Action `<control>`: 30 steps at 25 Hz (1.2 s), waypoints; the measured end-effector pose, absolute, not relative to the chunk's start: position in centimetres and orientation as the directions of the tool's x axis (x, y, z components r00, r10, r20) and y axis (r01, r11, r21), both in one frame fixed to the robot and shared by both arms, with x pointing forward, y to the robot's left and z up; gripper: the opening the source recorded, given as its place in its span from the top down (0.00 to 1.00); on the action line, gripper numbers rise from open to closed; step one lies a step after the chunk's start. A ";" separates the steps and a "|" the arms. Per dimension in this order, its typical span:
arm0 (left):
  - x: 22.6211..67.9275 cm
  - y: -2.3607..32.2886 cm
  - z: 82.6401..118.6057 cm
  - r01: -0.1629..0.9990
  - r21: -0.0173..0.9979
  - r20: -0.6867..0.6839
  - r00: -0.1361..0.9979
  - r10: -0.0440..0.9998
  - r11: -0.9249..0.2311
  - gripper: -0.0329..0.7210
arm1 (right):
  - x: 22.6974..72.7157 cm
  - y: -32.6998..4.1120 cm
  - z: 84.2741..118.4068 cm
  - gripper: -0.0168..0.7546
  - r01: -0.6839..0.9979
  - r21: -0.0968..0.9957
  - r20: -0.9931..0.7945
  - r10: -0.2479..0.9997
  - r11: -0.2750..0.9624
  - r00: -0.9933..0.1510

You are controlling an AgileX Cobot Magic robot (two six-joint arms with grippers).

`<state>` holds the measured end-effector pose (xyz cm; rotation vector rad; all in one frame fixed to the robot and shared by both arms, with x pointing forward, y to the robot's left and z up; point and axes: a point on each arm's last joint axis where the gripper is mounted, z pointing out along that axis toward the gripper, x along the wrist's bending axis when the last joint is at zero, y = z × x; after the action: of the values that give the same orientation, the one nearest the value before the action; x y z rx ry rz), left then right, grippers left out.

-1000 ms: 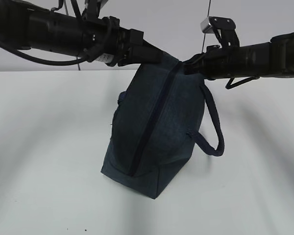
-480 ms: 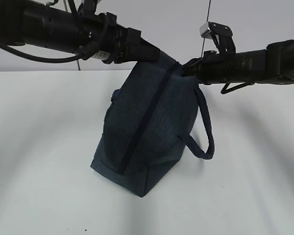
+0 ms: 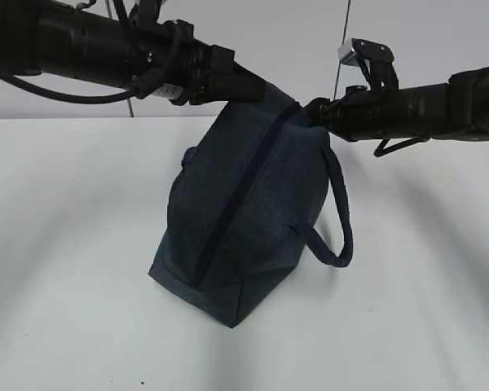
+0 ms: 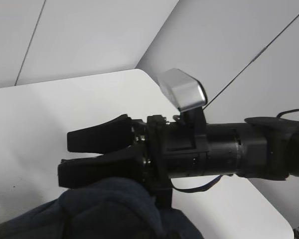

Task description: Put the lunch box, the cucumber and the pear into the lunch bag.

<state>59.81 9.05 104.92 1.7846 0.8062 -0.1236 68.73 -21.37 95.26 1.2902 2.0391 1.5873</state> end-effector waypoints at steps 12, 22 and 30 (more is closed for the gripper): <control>62.3 9.5 102.2 0.607 0.791 -0.443 0.648 0.620 -0.069 0.85 | 66.4 -21.7 102.4 0.27 0.387 0.914 0.173 0.745 0.122 -0.644; 62.0 10.0 106.5 0.452 0.878 -0.262 0.733 0.628 -0.161 0.55 | 63.0 -22.7 106.1 0.34 0.523 0.810 0.127 0.791 0.265 -0.599; 59.1 13.0 112.2 0.401 0.883 -0.130 0.708 0.694 -0.243 0.55 | 58.5 -24.7 110.1 0.35 0.669 0.685 0.074 0.887 0.287 -0.456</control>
<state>59.10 13.02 112.18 1.8708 0.8530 0.3519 58.54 -24.69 110.15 1.4125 2.2404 0.9500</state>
